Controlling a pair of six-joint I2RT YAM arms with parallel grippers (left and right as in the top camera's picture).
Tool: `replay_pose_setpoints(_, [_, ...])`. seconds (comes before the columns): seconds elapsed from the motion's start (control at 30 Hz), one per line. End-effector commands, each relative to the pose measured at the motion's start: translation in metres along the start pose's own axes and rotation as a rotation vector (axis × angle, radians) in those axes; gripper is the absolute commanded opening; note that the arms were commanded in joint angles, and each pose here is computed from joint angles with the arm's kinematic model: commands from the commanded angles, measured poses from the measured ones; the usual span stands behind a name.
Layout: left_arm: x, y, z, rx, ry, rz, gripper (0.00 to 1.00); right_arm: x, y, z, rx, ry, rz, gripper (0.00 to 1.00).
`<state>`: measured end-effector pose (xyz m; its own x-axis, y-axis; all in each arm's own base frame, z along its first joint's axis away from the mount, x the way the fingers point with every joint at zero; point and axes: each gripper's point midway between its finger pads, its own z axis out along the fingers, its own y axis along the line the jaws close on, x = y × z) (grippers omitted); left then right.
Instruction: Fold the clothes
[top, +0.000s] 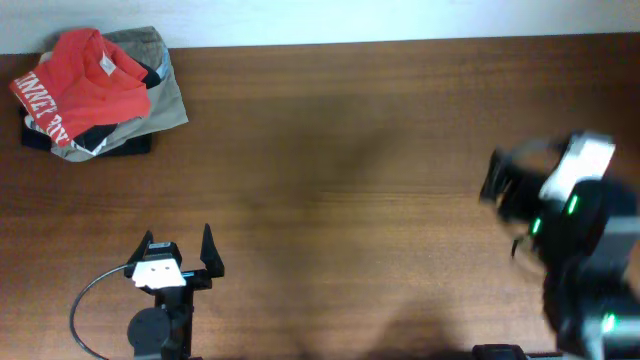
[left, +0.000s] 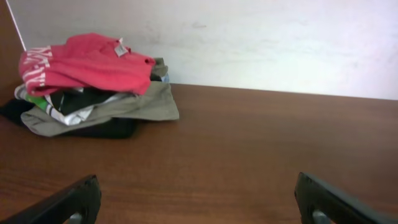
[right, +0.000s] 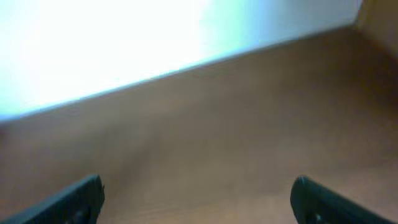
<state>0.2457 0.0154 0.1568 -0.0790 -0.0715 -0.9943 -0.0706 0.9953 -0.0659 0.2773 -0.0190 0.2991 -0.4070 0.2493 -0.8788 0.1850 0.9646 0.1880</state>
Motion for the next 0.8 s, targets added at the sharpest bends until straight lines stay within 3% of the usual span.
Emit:
replay_pose_setpoints(0.0, [0.002, 0.002, 0.0, -0.007, 0.002, 0.015, 0.99, 0.049, 0.001, -0.008, -0.083, -0.108, -0.033, 0.99])
replay_pose_setpoints(0.27, [0.002, 0.002, 0.0, -0.007, 0.002, 0.015, 0.99, 0.118, 0.003, 0.005, -0.222, -0.296, -0.115, 0.99])
replay_pose_setpoints(0.53, [0.002, 0.002, 0.0, -0.007, 0.002, 0.015, 0.99, 0.123, -0.012, 0.021, -0.169, -0.406, -0.032, 0.99])
replay_pose_setpoints(0.77, [0.002, 0.002, 0.0, -0.007, 0.002, 0.015, 0.99, 0.139, -0.025, 0.033, -0.113, -0.366, 0.023, 0.99])
